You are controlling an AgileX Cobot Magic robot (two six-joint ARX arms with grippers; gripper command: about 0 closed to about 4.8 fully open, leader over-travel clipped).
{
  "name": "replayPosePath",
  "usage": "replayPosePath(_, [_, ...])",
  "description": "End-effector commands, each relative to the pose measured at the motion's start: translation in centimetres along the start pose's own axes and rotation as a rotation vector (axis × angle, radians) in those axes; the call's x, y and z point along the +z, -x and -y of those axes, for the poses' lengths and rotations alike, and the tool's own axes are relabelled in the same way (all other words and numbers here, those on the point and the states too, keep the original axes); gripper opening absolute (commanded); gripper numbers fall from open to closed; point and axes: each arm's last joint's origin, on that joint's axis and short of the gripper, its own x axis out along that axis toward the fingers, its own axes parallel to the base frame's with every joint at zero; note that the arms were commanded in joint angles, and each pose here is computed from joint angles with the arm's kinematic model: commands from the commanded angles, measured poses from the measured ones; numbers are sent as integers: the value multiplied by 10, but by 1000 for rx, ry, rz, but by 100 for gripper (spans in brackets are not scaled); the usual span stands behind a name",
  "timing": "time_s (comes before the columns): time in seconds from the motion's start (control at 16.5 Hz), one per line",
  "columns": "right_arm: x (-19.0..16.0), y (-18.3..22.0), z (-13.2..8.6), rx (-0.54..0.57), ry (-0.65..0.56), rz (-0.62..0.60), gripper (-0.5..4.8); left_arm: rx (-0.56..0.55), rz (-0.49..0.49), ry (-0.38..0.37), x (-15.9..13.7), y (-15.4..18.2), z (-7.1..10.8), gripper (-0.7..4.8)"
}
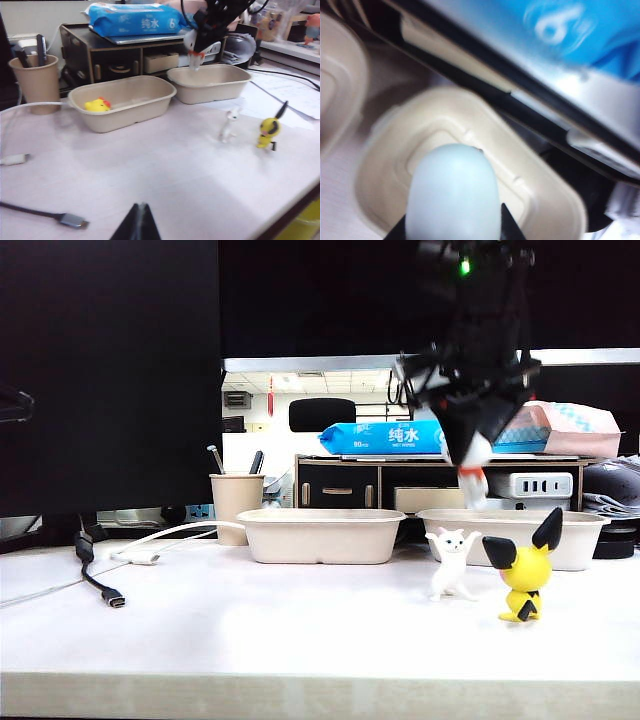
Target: Put the dolls with similar colors into the same paper box, while dolls with different colors go into separate paper boxes.
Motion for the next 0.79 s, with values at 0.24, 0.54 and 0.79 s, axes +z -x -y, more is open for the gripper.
replayPosePath(0.24, [-3,-15,-5,46,-10,-54,211,-80,1,-5,0,1,7,-5])
replayPosePath(0.54, [-3,-14,-5,42,-15,-61,287,-82,1,-5,0,1,7,-5])
replayPosePath(0.79, [-4,10,0,36,-46,-33,284,-82,1,-5,0,1,7,-5])
